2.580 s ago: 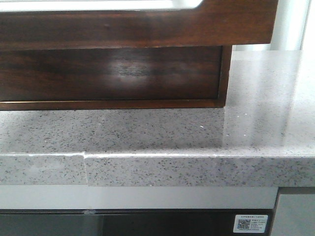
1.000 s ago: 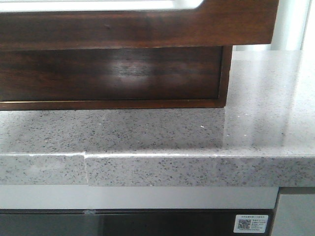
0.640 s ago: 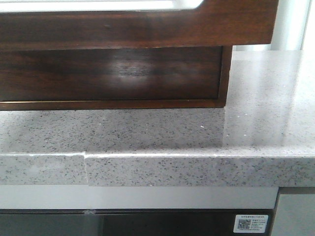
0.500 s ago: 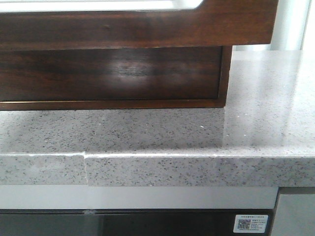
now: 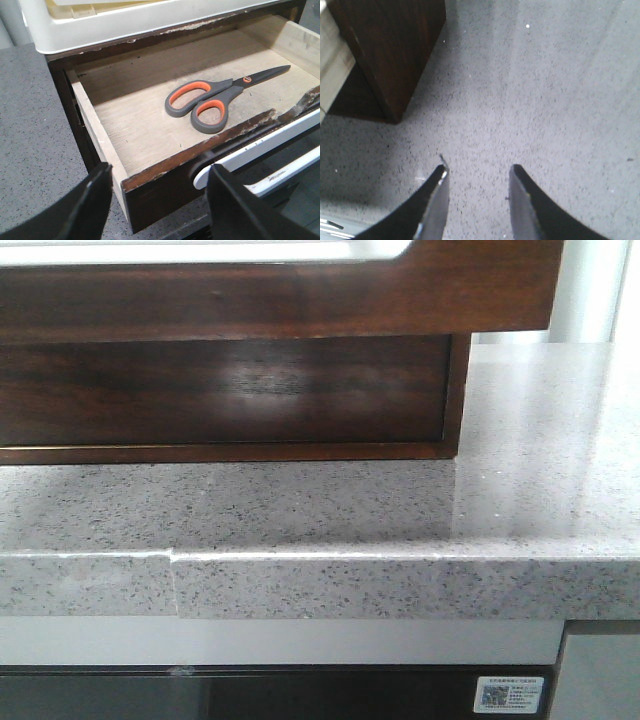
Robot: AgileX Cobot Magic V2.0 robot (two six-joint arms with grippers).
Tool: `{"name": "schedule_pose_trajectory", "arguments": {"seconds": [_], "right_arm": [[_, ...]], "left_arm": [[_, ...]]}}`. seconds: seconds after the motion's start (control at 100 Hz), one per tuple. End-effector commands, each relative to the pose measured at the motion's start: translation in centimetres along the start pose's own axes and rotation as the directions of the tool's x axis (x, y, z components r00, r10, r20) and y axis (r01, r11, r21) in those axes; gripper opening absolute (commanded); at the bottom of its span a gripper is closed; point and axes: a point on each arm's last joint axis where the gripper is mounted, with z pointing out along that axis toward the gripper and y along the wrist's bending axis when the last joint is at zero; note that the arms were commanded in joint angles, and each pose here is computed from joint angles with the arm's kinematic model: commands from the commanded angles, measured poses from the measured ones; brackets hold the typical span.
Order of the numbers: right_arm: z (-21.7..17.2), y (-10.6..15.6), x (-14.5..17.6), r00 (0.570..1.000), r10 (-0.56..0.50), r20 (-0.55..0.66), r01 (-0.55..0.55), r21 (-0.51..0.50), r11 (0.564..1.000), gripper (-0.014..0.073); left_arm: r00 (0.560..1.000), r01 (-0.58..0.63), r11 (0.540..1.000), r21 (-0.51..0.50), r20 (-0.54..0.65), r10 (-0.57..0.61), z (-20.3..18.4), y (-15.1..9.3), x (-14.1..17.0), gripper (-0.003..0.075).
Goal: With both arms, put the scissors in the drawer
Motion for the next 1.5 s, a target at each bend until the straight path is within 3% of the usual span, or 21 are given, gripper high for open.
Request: {"name": "schedule_pose_trajectory", "arguments": {"seconds": [0.0,0.18,0.29,0.47,0.64,1.19,1.33,1.49], "right_arm": [[-0.6,-0.1,-0.8,0.993,0.012,0.117,-0.012,0.002,1.000,0.0243],[-0.8,-0.1,-0.7,0.993,0.010,0.120,-0.011,0.003,1.000,0.0228],[-0.8,-0.1,-0.7,0.993,0.010,0.120,-0.011,0.003,1.000,0.0116],[-0.8,-0.1,-0.7,0.993,0.010,0.120,-0.011,0.003,1.000,-0.0061],[-0.8,-0.1,-0.7,0.992,0.009,0.124,-0.010,0.004,1.000,-0.0069],[-0.8,-0.1,-0.7,0.993,0.007,0.119,-0.008,0.006,1.000,-0.0069],[-0.8,-0.1,-0.7,0.993,0.007,0.119,-0.008,0.006,1.000,-0.0069],[-0.8,-0.1,-0.7,0.993,0.007,0.119,-0.008,0.006,1.000,-0.0069]], "left_arm": [[0.996,0.010,1.000,-0.006,0.094,-0.009,-0.3,0.1,-1.5,0.0386],[0.996,0.010,1.000,-0.006,0.094,-0.009,-0.3,0.1,-1.5,0.0386],[0.996,0.010,1.000,-0.006,0.094,-0.009,-0.3,0.1,-1.5,0.0354],[0.996,0.010,1.000,-0.006,0.094,-0.009,-0.3,0.1,-1.5,0.0162],[0.996,0.010,1.000,-0.006,0.094,-0.009,-0.3,0.1,-1.5,-0.0022],[0.995,0.011,1.000,-0.008,0.097,-0.010,-0.3,0.1,-1.5,-0.0020],[0.989,-0.012,0.997,-0.076,0.144,0.023,-0.9,0.3,-0.3,-0.0020],[0.957,0.009,0.979,-0.203,0.285,0.051,0.0,1.0,4.1,-0.0020]]}}
